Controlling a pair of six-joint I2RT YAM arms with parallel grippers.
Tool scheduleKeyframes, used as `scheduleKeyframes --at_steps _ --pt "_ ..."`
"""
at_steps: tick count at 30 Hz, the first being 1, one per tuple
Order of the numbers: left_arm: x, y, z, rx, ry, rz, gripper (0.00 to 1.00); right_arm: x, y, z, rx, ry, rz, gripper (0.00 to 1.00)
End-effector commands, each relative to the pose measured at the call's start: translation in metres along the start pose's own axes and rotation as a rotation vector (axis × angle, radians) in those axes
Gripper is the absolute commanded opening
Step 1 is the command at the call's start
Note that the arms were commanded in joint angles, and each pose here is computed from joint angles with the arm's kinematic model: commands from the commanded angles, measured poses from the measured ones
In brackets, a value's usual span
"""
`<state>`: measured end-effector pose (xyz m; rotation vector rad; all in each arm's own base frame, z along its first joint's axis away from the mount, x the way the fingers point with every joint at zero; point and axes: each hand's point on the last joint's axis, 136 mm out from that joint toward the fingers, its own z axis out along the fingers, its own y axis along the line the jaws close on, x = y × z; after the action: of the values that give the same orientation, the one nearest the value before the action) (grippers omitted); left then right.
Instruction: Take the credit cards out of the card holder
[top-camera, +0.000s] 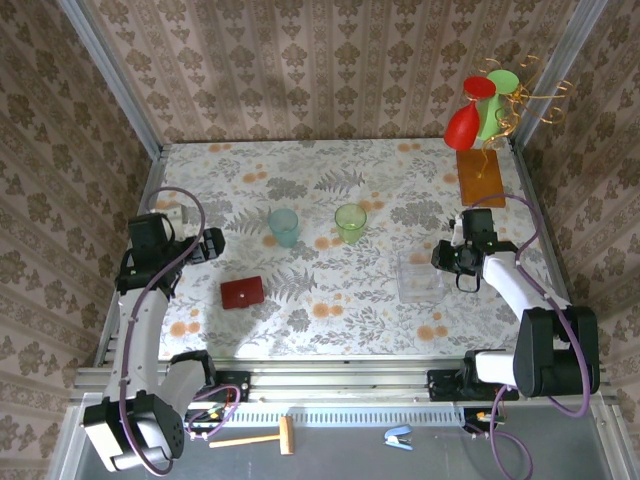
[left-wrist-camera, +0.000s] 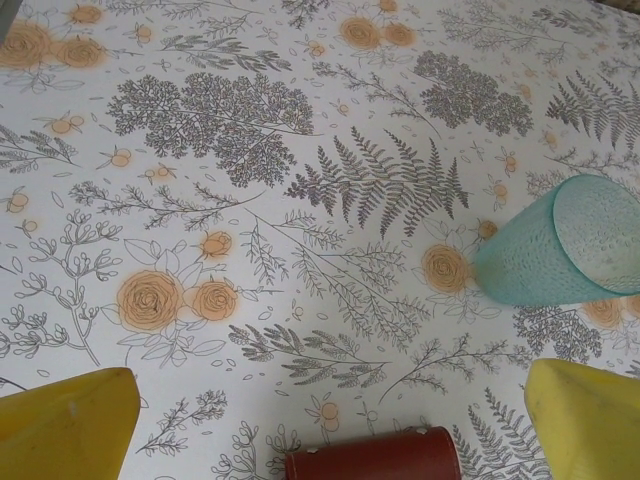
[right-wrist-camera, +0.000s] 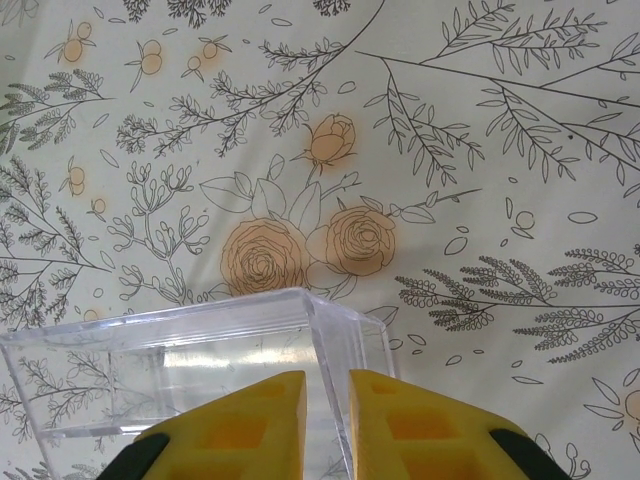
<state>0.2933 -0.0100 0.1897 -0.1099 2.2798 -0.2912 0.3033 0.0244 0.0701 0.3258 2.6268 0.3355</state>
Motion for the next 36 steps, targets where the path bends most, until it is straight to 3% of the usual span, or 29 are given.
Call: scheduleKeyframes --at_steps 1,17,36 --pt "-0.006 -0.002 -0.008 0.003 -0.016 0.023 1.0 -0.004 0.003 -0.001 -0.005 0.009 -0.009 0.17" --pt "-0.005 -0.003 -0.008 0.011 -0.013 0.028 1.0 -0.004 0.003 0.004 0.001 0.033 -0.013 0.16" --pt "-0.004 -0.006 -0.022 0.011 -0.05 0.018 1.0 -0.001 0.02 -0.004 0.004 0.016 -0.041 0.04"
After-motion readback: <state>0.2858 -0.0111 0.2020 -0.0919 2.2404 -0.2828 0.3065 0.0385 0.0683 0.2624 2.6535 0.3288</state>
